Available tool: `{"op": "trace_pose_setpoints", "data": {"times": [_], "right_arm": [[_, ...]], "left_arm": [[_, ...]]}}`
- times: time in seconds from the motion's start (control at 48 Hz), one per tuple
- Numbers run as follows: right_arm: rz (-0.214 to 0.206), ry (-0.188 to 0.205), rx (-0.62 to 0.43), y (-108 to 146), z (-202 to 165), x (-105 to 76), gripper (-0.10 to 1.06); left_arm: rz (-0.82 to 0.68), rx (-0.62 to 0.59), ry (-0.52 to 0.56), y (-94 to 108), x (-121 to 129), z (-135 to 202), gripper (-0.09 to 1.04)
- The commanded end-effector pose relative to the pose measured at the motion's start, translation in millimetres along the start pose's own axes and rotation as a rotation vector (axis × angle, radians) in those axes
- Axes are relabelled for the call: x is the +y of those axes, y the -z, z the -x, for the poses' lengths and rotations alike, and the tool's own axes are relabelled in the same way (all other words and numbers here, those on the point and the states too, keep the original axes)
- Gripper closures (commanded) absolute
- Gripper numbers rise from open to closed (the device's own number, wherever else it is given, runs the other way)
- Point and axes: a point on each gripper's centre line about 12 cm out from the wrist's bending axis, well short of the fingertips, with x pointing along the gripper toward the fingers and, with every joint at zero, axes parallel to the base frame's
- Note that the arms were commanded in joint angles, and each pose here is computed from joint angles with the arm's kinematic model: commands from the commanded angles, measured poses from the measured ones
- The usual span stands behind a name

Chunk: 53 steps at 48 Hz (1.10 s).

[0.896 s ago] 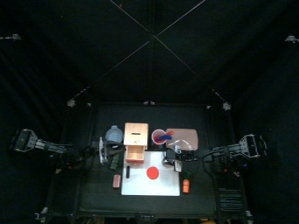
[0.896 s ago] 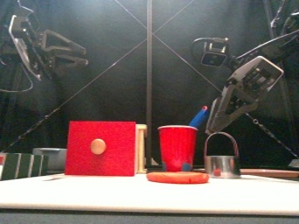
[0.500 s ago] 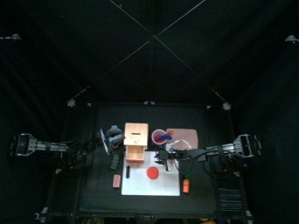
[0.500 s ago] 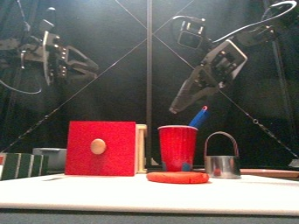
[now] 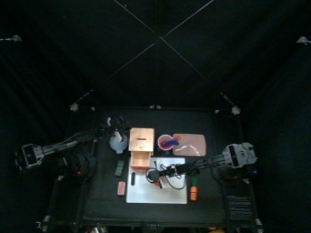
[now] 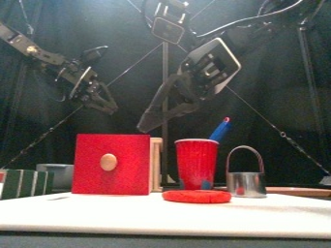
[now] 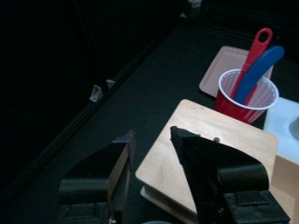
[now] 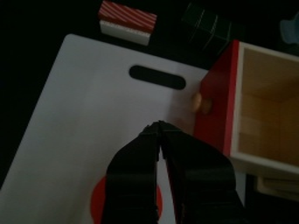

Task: Get the cutter from the drawer then cut the dough then place the extra dough in the bowl
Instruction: Shut the drawer

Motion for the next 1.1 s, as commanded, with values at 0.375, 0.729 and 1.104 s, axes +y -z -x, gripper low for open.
{"op": "trace_pose_setpoints", "data": {"times": [0.375,0.729,1.104], "right_arm": [[0.011,0.002,0.024,-18,-38,-0.2,0.62],[0.006,0.04,0.047,-11,-52,-24.5,0.62],[0.026,0.135,0.052,-7,-46,-80.3,0.62]], "left_arm": [[-0.17,0.228,-0.011,-4,21,-99,0.17],[-0.187,0.264,-0.004,6,21,-112,0.17],[-0.184,0.272,0.001,11,19,-112,0.17]]}}
